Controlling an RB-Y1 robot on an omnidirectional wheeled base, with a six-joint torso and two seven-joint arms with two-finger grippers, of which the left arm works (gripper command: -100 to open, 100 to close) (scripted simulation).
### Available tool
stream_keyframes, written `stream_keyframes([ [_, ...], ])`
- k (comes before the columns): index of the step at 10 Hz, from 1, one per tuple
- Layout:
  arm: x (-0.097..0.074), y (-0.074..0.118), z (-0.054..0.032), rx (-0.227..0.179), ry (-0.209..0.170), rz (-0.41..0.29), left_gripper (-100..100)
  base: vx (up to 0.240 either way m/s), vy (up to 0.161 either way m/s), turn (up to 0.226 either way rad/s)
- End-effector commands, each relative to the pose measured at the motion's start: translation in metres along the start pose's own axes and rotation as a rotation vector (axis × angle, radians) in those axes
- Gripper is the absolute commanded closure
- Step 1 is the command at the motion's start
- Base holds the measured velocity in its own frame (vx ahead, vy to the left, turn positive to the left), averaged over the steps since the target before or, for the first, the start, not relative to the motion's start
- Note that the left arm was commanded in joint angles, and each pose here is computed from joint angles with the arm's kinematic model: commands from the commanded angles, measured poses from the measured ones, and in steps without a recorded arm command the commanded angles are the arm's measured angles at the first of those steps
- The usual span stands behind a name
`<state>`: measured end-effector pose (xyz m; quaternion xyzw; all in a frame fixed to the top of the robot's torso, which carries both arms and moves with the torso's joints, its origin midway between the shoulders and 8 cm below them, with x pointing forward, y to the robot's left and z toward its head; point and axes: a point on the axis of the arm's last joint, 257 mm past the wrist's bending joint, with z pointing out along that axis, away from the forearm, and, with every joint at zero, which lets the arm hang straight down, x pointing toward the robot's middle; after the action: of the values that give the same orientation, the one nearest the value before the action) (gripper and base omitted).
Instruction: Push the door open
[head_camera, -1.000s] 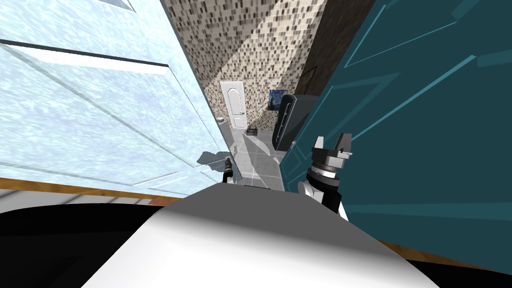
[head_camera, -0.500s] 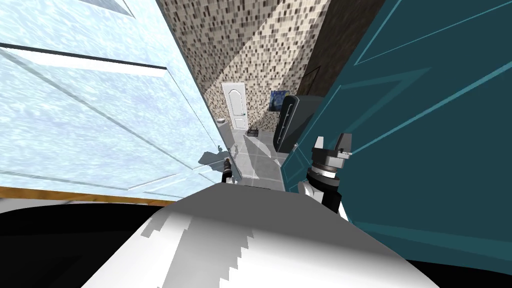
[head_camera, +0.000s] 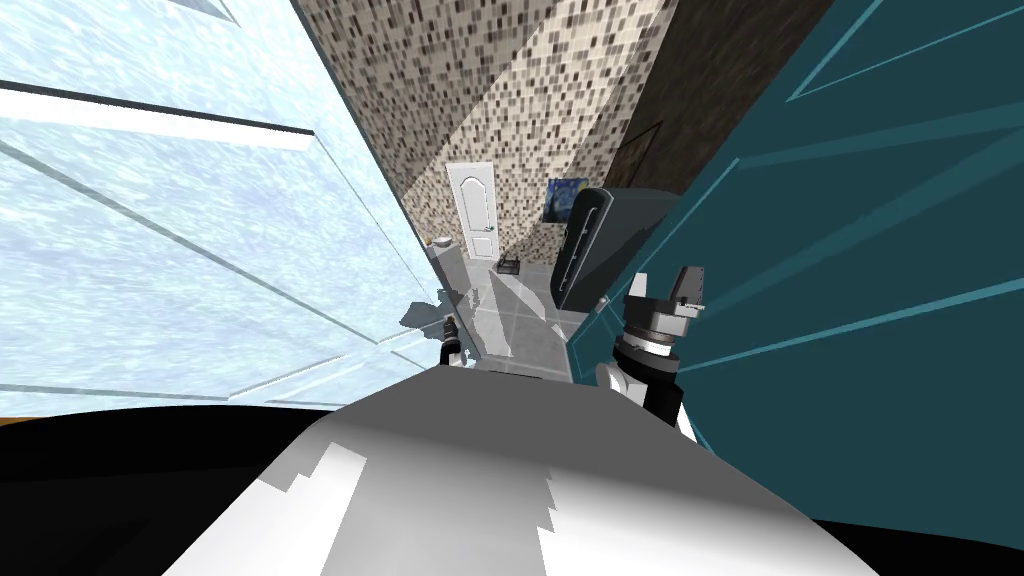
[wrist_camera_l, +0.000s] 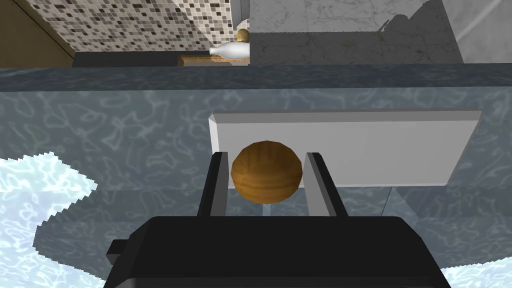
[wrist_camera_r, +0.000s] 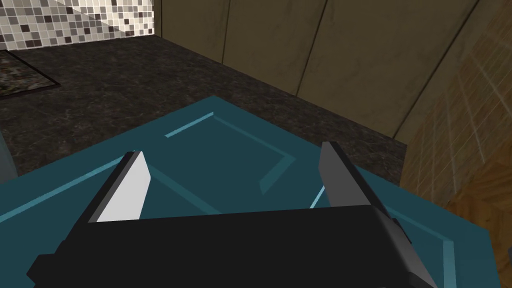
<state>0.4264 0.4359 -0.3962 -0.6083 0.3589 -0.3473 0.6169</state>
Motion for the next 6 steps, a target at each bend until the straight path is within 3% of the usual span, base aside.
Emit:
stream_keyframes([
  [1, -0.017, -0.001, 0.0007, 0.001, -0.026, 0.003, 100, 0.205, 0.015, 0.097],
  [4, -0.035, 0.000, 0.0040, -0.001, -0.059, 0.002, 100, 0.187, 0.015, 0.068],
  [6, -0.039, 0.000, 0.0046, -0.002, -0.065, 0.001, 100, 0.096, 0.014, 0.035],
])
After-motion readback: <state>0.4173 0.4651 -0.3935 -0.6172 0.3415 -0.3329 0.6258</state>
